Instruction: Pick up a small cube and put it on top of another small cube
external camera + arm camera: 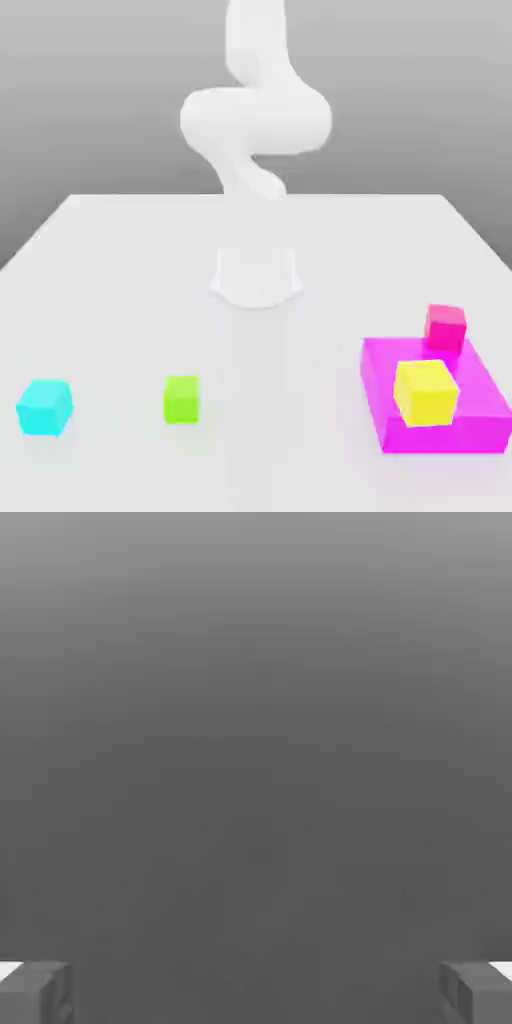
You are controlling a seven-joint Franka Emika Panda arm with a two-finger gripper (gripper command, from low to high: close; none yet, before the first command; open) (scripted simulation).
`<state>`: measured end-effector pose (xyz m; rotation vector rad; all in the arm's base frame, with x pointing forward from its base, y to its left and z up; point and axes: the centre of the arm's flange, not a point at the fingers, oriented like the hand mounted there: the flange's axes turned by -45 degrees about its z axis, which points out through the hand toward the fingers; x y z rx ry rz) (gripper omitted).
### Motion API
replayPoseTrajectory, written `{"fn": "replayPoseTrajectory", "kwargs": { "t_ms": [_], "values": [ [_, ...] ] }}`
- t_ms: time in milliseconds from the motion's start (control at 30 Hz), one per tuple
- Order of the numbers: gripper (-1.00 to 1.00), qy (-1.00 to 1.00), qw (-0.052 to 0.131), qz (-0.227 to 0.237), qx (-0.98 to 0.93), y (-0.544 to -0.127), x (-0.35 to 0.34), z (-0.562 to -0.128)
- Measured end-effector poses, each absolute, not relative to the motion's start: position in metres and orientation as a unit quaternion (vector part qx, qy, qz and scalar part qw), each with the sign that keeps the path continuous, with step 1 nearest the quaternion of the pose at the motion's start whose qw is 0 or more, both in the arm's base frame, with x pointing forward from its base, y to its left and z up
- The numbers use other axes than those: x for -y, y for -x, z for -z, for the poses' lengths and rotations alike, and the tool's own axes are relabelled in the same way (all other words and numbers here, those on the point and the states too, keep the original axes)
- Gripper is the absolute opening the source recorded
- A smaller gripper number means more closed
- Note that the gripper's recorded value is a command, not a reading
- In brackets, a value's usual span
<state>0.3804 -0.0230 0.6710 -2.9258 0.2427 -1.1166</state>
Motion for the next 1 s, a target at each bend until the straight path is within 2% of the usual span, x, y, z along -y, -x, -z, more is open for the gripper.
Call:
{"fn": "replayPoseTrajectory", "kwargs": {
  "t_ms": [200, 400, 533, 667, 800, 967, 1000],
  "values": [
    [0.0, 0.929, -0.004, 0.27, -0.253, -0.437, 0.096, -0.562],
    [0.0, 0.888, -0.006, 0.186, -0.42, -0.449, 0.174, -0.445],
    [0.0, 0.841, -0.006, 0.129, -0.525, -0.435, 0.222, -0.366],
    [0.0, 0.77, -0.005, 0.071, -0.634, -0.397, 0.271, -0.288],
    [0.0, 0.702, 0.0, 0.014, -0.712, -0.362, 0.287, -0.213],
    [0.0, 0.683, 0.0, 0.0, -0.73, -0.353, 0.29, -0.148],
    [-1.0, 0.683, 0.0, 0.0, -0.73, -0.352, 0.29, -0.138]
  ]
}}
